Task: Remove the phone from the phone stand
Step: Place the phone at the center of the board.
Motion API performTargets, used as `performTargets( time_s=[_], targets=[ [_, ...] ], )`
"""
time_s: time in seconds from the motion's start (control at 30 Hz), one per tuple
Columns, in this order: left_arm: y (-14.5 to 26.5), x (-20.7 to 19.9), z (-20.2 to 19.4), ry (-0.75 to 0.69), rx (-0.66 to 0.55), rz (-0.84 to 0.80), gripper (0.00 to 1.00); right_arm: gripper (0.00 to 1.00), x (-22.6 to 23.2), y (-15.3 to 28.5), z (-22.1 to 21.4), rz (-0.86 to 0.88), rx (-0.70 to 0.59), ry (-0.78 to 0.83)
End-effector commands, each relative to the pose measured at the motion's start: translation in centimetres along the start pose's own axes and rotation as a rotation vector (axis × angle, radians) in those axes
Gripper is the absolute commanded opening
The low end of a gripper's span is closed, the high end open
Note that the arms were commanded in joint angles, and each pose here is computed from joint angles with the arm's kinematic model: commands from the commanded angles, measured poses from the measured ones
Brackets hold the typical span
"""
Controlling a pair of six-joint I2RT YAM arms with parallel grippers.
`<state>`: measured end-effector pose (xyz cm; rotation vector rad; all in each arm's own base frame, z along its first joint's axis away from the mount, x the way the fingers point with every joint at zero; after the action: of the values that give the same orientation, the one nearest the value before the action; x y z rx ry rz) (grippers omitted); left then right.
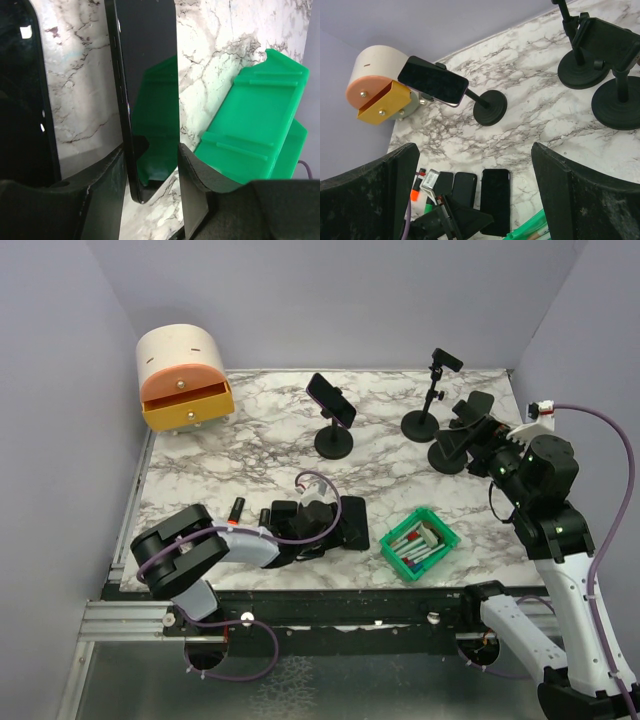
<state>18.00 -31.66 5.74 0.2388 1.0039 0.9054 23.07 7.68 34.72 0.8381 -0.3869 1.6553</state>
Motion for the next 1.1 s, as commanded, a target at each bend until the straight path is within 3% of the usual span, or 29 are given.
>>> performTargets(
  time_s=[0.0, 0.37, 0.5, 0.6, 0.77, 0.87, 1.07],
  targets=[
    [1.5, 2.8, -1.2, -0.042, 0.052, 0.118, 0.47, 1.0, -0.1, 0.4, -0.8, 0.007, 0.037, 0.006],
    [4.5, 1.1, 0.7, -0.067, 0.029, 0.095, 0.48, 1.0, 0.4, 0.8, -0.7, 0.023, 0.037, 0.009],
    [5.8, -0.7, 2.8, -0.104, -0.037, 0.061, 0.47, 1.0, 0.6, 0.9, -0.6, 0.038, 0.037, 0.01],
    [5.3, -2.0, 4.2, -0.181, -0.064, 0.056, 0.39, 1.0, 0.6, 0.8, -0.7, 0.043, 0.045, 0.01],
    [2.7, -4.6, 5.7, -0.283, -0.07, 0.056, 0.12, 1.0, 0.8, 0.9, -0.8, 0.043, 0.051, 0.013],
    [0.8, -5.1, 6.0, -0.317, -0.069, 0.067, 0.01, 1.0, 0.9, 1.0, -0.7, 0.048, 0.051, 0.014],
    [-3.4, -5.7, 5.7, -0.37, -0.023, 0.089, 0.0, 1.0, 0.9, 1.0, -0.8, 0.049, 0.059, 0.011]
  ],
)
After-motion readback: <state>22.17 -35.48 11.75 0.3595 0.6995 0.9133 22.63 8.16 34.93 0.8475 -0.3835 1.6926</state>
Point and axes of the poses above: each gripper's point midway between its finger pads, its own y axis back along the fingers, its own x axis along the line the jaws close on, z = x × y, the point moved 4 cm from there along y, back along the fingers, and after that the axes turned 11 degrees about -y, right-handed, at the moved point
